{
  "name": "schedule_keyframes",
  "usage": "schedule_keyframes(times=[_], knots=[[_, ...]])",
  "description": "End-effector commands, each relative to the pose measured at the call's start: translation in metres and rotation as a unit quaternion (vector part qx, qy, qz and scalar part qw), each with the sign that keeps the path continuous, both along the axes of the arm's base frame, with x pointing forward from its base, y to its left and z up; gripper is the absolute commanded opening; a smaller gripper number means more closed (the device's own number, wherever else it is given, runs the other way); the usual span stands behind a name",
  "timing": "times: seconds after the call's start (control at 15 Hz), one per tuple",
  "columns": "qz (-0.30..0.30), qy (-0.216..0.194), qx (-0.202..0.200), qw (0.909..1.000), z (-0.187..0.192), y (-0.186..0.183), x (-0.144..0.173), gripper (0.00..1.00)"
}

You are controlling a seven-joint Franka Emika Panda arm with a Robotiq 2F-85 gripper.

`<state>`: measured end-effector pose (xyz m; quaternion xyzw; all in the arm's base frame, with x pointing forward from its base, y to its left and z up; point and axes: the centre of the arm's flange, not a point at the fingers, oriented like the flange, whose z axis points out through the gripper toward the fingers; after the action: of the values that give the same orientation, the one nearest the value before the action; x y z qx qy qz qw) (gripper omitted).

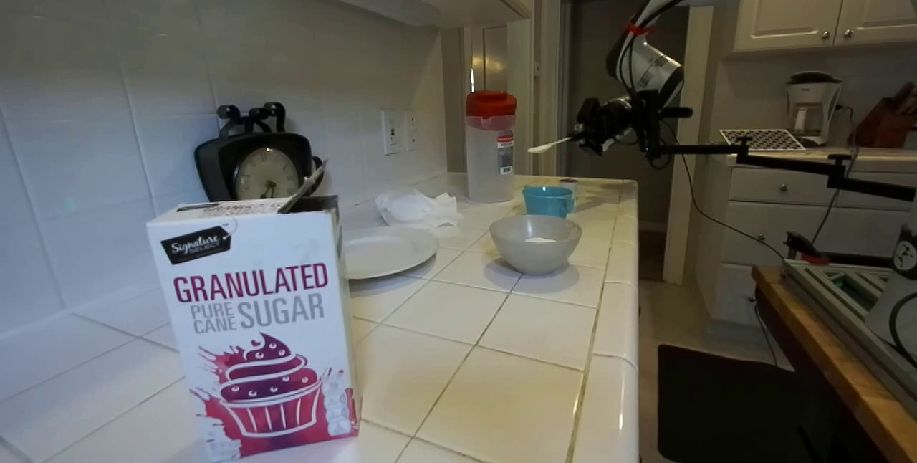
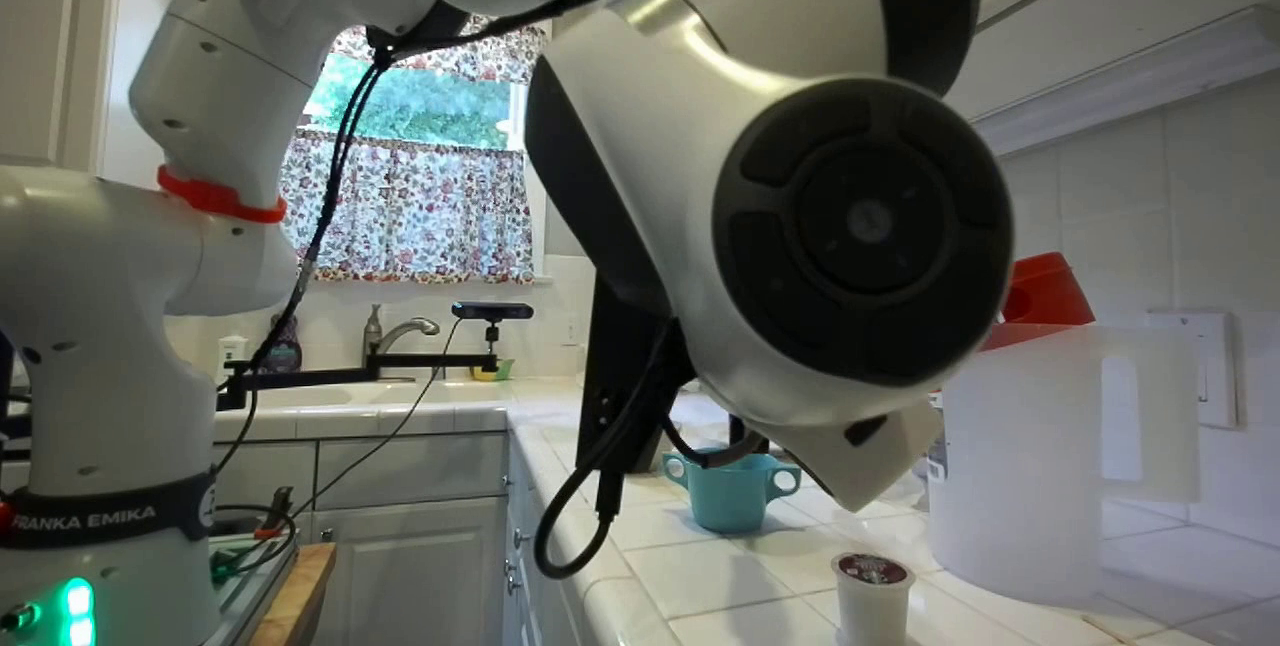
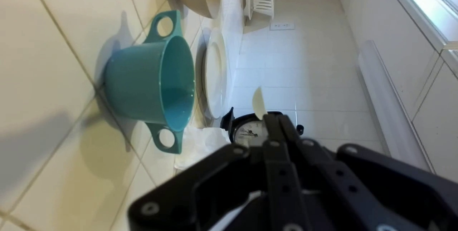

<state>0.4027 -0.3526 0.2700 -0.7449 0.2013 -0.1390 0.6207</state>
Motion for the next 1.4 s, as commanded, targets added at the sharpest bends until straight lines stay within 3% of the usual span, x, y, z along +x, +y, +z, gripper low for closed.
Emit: schedule_keyframes(times=[0.0,1.33], knots=[[0.006,0.017,0.009,0.9998,-0.010,-0.005,0.009,0.01],[-0.001,0.064,0.038,0.9972,-0.051,0.013,-0.021,0.01]])
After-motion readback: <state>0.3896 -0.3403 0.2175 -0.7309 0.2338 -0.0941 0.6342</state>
